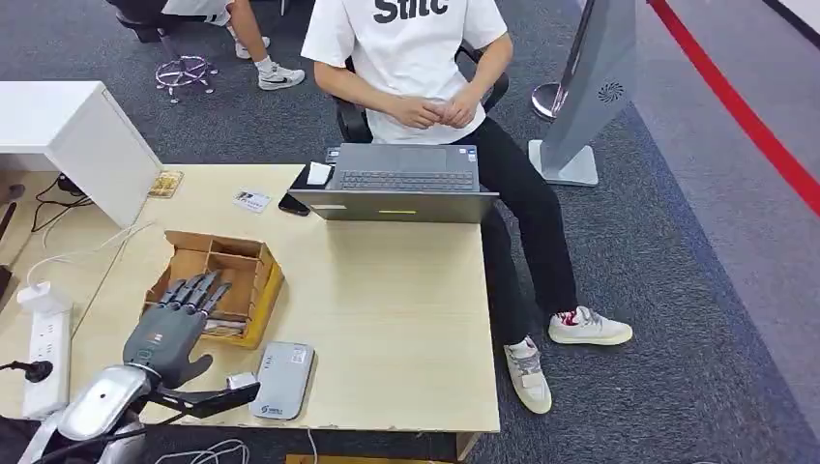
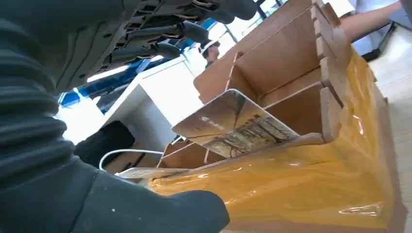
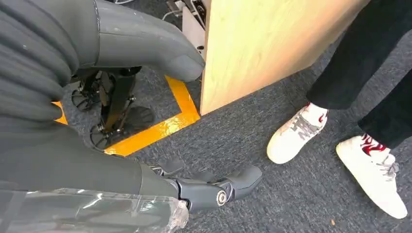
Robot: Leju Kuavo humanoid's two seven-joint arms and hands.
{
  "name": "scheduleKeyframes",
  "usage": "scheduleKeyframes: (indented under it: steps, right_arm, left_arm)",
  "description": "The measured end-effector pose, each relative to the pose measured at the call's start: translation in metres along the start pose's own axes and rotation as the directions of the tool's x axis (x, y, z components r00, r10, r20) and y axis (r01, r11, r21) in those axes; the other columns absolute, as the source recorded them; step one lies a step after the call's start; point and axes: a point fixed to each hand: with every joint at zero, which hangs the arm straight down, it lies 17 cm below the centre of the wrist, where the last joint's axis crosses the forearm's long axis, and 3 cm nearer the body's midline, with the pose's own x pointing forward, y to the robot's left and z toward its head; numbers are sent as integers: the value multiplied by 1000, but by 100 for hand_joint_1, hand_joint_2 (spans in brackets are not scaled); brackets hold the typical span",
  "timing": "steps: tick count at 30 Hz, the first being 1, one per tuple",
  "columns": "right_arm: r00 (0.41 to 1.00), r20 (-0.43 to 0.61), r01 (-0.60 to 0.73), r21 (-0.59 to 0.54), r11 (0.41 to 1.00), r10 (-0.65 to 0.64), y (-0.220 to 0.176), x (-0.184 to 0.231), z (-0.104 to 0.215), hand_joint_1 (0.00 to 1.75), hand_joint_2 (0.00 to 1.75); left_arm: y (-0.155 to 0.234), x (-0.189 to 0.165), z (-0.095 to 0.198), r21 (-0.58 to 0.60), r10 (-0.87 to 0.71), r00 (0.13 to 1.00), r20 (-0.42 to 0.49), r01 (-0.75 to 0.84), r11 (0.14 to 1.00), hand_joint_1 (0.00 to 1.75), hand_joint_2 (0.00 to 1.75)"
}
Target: Pass the card to the sensor for recognition and then transmit it.
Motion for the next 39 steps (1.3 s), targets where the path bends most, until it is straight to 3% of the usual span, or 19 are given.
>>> scheduleKeyframes:
  steps: [26,27,39]
  right_arm:
    - [1000,0,15,-10,1000,-15,-2,1,0,0,175]
    - [1000,0,15,-11,1000,-15,-2,1,0,0,175]
    - [1000,-5,9,-8,1000,-9,-1,0,-1,0,175]
  left_arm:
    - [-8,-15,1,-19,4,999,-41,-5,1000,0,175]
    - [-10,-19,2,-24,3,999,-48,-4,1000,175,175]
    - [-26,-27,4,-56,29,997,-78,-33,998,175,175]
